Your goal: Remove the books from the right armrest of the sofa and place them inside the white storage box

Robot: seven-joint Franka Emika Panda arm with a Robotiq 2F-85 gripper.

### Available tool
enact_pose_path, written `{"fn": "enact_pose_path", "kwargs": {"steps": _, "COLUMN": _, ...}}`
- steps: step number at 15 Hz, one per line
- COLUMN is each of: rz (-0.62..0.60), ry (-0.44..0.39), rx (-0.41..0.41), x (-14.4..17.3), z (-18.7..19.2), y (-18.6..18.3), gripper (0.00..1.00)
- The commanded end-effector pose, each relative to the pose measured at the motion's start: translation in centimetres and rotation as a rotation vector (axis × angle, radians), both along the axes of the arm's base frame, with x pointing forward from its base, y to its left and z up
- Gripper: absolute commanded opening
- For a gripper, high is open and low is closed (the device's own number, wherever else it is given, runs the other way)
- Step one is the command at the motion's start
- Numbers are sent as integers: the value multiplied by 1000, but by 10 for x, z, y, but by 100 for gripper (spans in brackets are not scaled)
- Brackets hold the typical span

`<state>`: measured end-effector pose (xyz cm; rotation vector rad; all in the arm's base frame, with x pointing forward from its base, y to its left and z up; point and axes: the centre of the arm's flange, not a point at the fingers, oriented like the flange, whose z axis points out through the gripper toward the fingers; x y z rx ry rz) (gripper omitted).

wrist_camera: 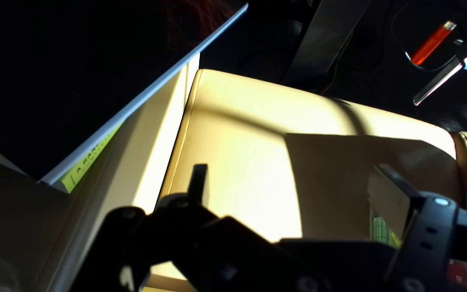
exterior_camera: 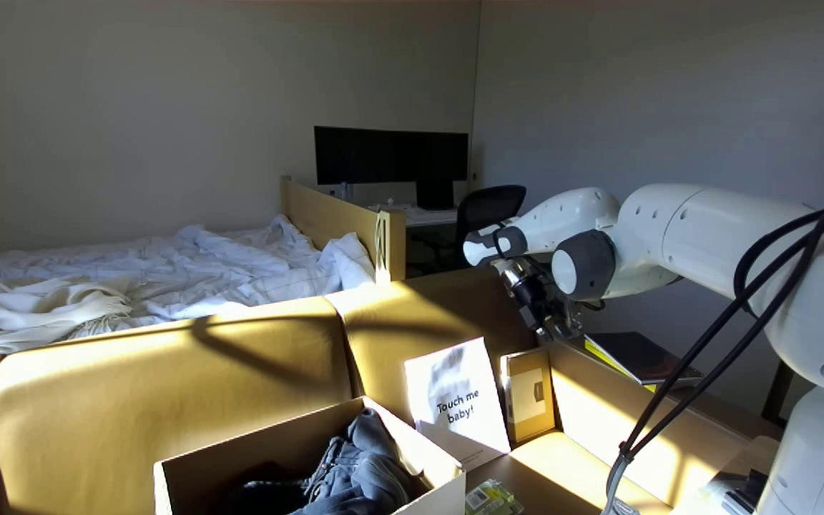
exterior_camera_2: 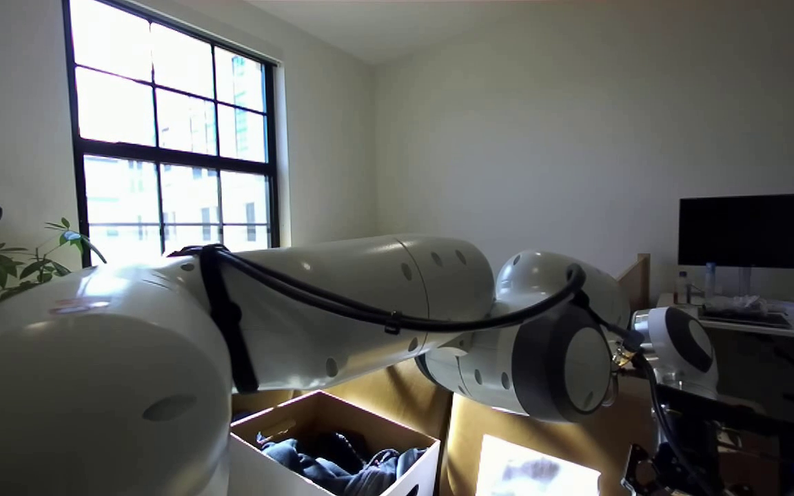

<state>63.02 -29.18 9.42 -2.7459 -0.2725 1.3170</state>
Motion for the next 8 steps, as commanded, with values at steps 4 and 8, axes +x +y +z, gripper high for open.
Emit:
{"fn": "enact_pose_path", "kwargs": {"steps": 4, "rz": -138, "ry": -103, "rx": 40, "x": -67, "z": 7, "y": 32, "gripper": 100}}
{"fn": "enact_pose_path", "kwargs": {"steps": 8, "rz": -235, "ry": -270, "rx": 3, "x": -57, "z": 19, "y": 19, "gripper": 100}}
